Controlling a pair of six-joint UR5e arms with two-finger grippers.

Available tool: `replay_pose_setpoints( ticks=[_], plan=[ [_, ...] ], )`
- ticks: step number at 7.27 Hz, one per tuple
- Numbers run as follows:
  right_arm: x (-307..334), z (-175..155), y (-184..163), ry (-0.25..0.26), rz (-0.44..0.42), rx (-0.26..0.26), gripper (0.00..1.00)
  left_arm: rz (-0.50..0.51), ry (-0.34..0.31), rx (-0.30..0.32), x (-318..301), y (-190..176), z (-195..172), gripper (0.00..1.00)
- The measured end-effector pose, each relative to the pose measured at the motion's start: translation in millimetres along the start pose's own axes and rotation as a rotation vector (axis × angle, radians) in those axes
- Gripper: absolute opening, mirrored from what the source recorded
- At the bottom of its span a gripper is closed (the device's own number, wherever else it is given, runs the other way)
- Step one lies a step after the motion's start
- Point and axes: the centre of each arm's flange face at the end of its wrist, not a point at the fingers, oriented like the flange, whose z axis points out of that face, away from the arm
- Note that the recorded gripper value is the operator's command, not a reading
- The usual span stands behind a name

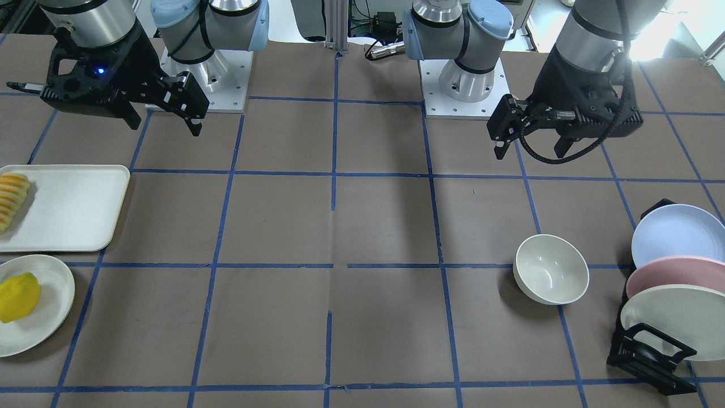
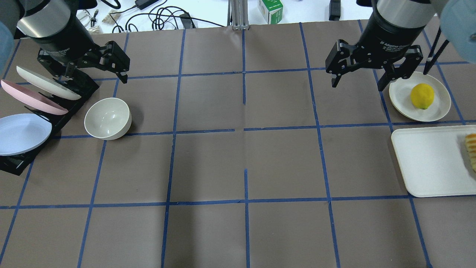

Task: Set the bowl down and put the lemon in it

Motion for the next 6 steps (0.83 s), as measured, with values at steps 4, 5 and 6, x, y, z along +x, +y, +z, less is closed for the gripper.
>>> replay_pose_setpoints(
  ticks=[4,5,6],
  plan=[
    [0.3,1.5,0.4,0.001,-0.002,-0.002,1.00,-0.007,0.006,0.031,-2.5,-5.8,-1.9,1.00],
    [1.4,1.4,-0.1,0.002,-0.005,-0.001,1.00,-0.007,0.005,0.036,-2.8,-6.0,-2.3,1.00],
    [3.8,2.6,-2.0,0.003,-0.003,-0.003,1.00,-0.008,0.005,0.038,-3.0,-5.4,-3.1,1.00]
  ],
)
